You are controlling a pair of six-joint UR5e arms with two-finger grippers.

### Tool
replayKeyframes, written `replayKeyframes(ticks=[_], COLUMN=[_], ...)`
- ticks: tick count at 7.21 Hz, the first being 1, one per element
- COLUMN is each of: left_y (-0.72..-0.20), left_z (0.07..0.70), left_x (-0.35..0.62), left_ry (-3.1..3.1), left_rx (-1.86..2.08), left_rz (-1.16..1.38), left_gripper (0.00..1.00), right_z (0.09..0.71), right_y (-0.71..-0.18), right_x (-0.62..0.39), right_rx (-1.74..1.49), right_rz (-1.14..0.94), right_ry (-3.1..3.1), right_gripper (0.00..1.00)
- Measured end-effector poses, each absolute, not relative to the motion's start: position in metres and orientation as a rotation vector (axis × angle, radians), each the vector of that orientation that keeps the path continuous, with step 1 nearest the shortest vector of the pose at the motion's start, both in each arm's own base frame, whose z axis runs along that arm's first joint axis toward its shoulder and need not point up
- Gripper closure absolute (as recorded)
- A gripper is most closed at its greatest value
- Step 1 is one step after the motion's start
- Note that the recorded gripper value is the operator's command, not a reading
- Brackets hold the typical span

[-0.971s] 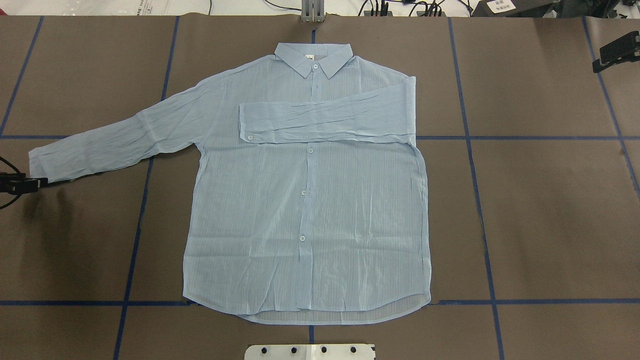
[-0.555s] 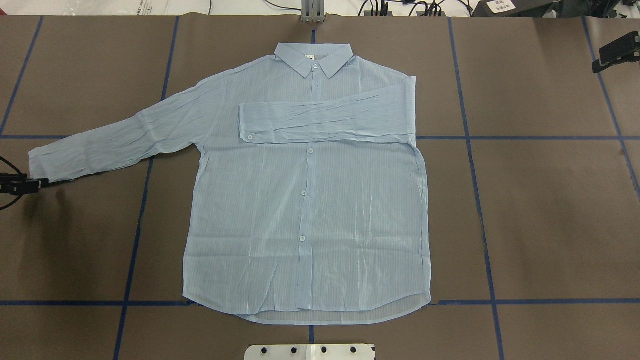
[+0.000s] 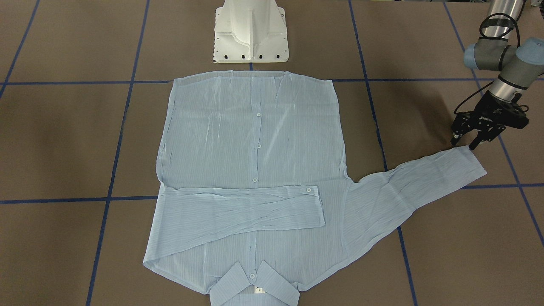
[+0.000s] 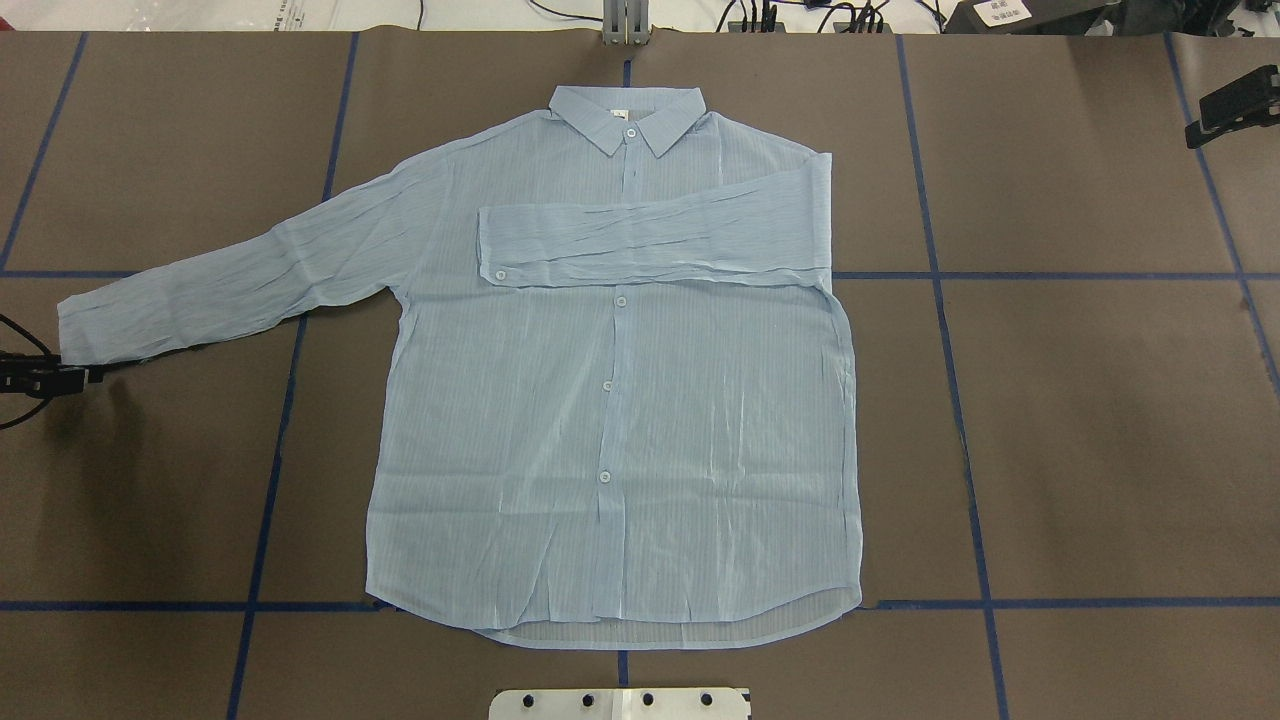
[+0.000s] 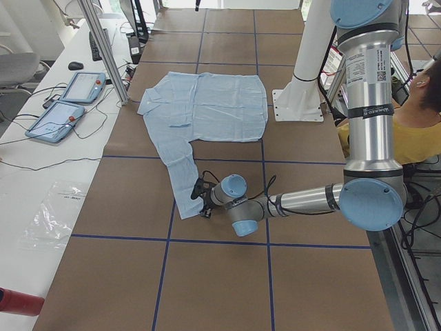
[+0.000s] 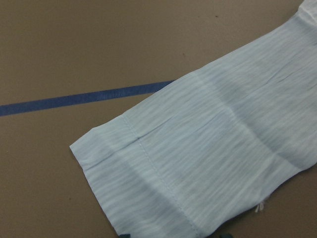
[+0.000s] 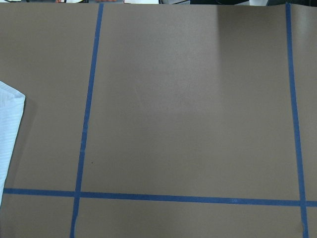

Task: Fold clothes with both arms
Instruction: 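Grasp the cuff of the sleeve nearest the left gripper, then fold the held sleeve across the shirt chest with the left gripper, release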

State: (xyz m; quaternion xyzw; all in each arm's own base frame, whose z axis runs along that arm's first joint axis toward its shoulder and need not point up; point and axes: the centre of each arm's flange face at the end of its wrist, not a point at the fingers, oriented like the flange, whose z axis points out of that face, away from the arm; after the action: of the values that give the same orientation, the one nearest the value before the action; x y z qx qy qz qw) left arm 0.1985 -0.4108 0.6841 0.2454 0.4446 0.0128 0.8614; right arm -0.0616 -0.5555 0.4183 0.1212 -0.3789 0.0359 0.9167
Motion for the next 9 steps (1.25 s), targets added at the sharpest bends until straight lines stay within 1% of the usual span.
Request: replayKeyframes(ticks=[1,2,4,6,7,9], left_y=[-0.410,-0.410,-0.410,-0.412,-0.419,-0.453], left_z=[0.685,0.685,0.686,0.680,0.664,0.589], left_x=[0.200,0.200,0.200,0.198,0.194,0.191], left_ry=[0.932,0.931,0.929,0.921,0.928,0.994], left_rx=[0.513,0.511,0.511,0.550,0.601,0.746], left_rz=[0.029,0.029,0.036,0.097,0.124,0.135], left_gripper=[0.77,1.00,1.00,1.00,1.00,1.00], right_z=[0.419,0.420,0.420,0.419,0.418,0.418], right_y=[-0.555,-0.554,-0.554,-0.553,-0.553,-0.551], right_x=[-0.061,-0.061,-0.061,-0.061,-0.061,-0.061], right_rx=[0.248,0.247,0.248,0.247,0.246,0.247], right_rz=[0.074,0.075,0.075,0.076,0.078,0.082], right_ry=[-0.779,-0.779,-0.779,-0.782,-0.783,-0.784], right_gripper=[0.00,0.00,0.00,0.00,0.00,0.00])
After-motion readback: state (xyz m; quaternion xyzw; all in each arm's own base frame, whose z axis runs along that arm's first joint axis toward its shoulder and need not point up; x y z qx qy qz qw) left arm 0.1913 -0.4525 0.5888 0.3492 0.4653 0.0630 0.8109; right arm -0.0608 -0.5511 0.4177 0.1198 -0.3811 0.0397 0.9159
